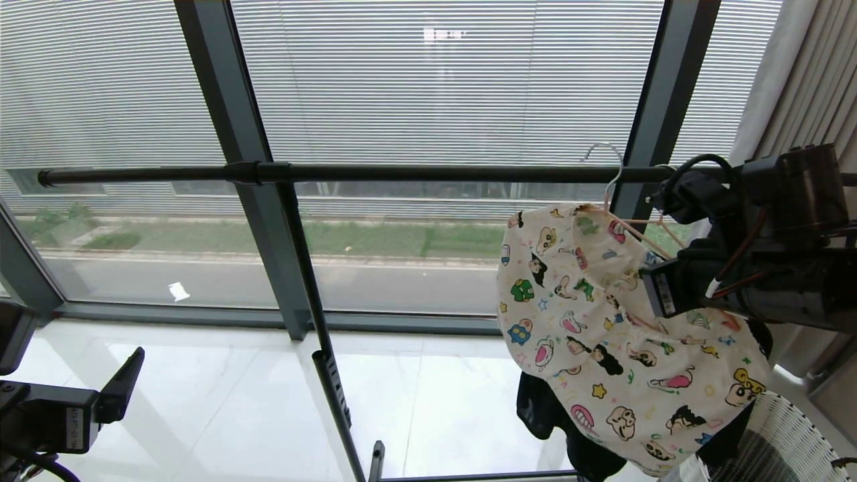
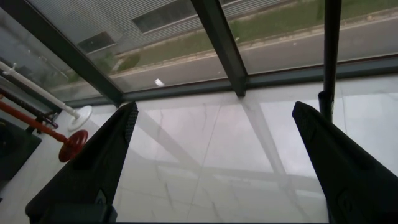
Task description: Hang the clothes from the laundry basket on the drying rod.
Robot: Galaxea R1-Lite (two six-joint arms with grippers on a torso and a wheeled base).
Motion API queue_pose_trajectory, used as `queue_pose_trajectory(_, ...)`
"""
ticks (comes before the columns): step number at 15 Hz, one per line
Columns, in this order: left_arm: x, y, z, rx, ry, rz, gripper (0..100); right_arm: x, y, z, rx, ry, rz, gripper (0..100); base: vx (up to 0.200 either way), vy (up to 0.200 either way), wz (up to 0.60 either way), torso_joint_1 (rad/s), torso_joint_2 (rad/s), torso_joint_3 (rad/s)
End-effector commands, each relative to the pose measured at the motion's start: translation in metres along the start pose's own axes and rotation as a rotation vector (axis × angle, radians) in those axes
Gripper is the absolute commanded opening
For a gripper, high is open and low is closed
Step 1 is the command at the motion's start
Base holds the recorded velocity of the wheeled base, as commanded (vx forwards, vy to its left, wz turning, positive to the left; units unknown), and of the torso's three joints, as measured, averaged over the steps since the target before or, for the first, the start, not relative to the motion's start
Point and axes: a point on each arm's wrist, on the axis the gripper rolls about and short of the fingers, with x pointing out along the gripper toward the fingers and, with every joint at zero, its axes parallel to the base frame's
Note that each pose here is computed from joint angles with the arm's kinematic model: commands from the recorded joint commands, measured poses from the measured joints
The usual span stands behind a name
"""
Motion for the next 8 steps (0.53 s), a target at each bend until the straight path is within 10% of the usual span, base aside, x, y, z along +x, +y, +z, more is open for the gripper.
queue_pose_trajectory(1, 0.0, 0.0, 0.0, 0.0, -0.001, -0.002, 100, 0.001, 0.0, -0.001, -0.002, 0.003, 0.001, 0, 0.0, 0.0, 0.0, 0.0, 0.0, 0.0)
queue_pose_trajectory(8, 0.0, -0.001, 0.002, -0.001, -0.011, -0.011, 100, 0.038, 0.006, 0.005, 0.001, 0.036, -0.012, 0, 0.0, 0.0, 0.0, 0.0, 0.0, 0.0)
